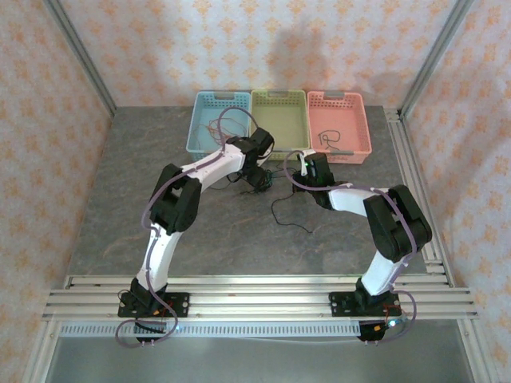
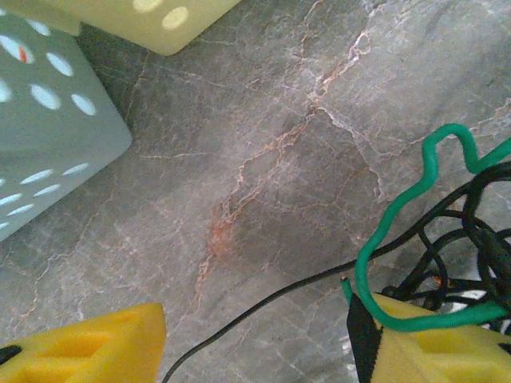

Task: Untangle the cables

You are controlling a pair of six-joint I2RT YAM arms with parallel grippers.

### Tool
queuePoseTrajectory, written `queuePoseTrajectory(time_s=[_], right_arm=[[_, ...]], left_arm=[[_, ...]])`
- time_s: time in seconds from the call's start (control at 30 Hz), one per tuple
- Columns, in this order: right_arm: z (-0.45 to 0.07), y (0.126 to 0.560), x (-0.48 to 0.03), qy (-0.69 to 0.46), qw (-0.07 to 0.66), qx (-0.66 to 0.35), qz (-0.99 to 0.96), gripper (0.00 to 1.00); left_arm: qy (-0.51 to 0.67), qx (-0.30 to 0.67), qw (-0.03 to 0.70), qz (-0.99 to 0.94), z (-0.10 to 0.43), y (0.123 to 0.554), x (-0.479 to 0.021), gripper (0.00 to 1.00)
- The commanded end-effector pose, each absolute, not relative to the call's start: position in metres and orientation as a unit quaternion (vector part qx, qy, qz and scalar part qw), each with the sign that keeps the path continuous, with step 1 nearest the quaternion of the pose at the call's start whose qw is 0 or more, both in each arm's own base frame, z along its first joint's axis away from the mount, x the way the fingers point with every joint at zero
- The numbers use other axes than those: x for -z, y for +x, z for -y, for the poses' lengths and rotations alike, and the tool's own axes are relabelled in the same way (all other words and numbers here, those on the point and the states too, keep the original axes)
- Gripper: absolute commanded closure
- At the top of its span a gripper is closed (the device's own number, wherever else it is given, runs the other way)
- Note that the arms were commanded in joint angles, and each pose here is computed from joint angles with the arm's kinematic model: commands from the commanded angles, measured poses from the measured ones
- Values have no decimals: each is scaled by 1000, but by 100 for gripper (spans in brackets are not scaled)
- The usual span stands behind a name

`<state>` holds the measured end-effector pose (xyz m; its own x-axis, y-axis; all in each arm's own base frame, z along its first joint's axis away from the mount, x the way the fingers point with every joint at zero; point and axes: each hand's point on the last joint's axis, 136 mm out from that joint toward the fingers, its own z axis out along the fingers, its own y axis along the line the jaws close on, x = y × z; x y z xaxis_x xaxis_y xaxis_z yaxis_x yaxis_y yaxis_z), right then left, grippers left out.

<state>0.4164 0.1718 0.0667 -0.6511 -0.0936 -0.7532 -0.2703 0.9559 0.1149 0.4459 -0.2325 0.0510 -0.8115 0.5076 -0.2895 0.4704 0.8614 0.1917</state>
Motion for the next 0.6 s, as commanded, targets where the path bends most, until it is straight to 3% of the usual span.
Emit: queuePoseTrajectory(time_s=[0.0, 0.17, 0.23, 0.57], right_arm=[[-172, 420, -73, -95, 412, -108, -900, 100], [-172, 420, -73, -96, 412, -108, -900, 100], [-173, 420, -73, -96, 411, -109, -900, 100], [-173, 420, -72, -97, 409, -109, -901, 100]], left_arm=[[270, -66, 158, -948, 231, 447, -54, 39], [274, -67, 150, -948, 232, 447, -42, 43], [275, -65, 147, -948, 235, 448, -38, 49], [266, -88, 149, -948, 230, 454, -21, 52]])
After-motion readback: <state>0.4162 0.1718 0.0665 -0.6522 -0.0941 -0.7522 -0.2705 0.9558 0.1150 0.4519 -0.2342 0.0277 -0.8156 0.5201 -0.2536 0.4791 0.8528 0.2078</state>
